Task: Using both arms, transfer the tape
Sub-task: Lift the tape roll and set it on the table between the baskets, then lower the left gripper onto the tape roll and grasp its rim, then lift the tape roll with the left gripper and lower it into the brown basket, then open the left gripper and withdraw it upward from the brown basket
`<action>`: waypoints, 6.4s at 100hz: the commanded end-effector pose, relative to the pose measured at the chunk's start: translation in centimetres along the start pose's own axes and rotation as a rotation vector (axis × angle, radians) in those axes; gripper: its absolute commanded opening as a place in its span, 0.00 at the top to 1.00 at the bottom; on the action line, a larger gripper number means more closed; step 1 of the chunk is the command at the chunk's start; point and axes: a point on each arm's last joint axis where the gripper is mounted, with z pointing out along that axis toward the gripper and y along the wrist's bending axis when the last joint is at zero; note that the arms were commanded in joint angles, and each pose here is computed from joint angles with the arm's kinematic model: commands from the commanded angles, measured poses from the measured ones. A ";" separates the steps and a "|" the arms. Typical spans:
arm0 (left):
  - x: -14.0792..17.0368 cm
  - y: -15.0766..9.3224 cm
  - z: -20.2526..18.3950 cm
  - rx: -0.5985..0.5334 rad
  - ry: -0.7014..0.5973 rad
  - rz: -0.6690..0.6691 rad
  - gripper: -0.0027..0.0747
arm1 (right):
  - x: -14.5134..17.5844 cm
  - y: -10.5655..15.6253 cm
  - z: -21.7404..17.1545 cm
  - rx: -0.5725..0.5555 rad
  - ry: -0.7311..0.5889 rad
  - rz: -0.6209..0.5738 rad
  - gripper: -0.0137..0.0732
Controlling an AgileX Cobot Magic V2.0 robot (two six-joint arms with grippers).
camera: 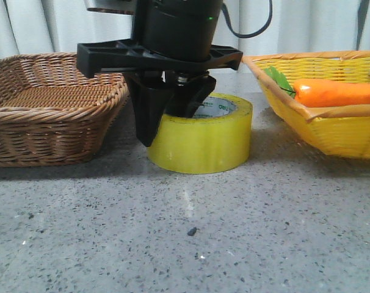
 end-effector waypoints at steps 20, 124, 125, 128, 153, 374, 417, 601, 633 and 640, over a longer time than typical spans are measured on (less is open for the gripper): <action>-2.0 -0.3 0.0 0.028 -0.143 -0.048 0.95 | -0.3 0.5 -4.7 -0.003 -0.133 -0.020 0.55; -2.1 -5.8 5.1 0.352 -0.016 -0.032 0.44 | 15.1 1.4 -24.3 0.027 -1.020 -0.079 0.91; -2.2 -5.9 5.1 0.358 -0.017 -0.032 0.44 | 15.4 1.4 -24.5 0.027 -1.030 -0.080 0.91; -2.2 -6.5 5.6 0.379 0.002 -0.027 0.43 | 15.9 1.3 -24.4 0.026 -1.031 -0.079 0.91; -2.7 -12.6 8.4 0.563 0.125 0.017 0.34 | 18.3 1.3 -24.5 0.024 -1.015 -0.080 0.91; -7.6 -25.8 12.1 0.706 0.366 0.578 0.99 | 18.8 1.3 -24.2 0.024 -0.962 -0.078 0.91; -7.8 -16.0 15.2 0.414 0.569 0.440 0.99 | 18.8 1.3 -24.2 0.024 -0.962 -0.078 0.91; -5.3 -6.4 0.1 0.498 0.030 0.107 0.99 | 28.2 -0.3 -17.1 0.127 -1.358 -0.173 0.91; -0.3 -3.0 -4.6 0.514 -0.116 0.062 0.99 | 30.1 -0.5 -16.4 0.162 -1.408 -0.208 0.91; 0.4 -2.5 -5.2 0.516 -0.142 0.055 0.99 | 30.1 -0.5 -16.4 0.162 -1.410 -0.208 0.91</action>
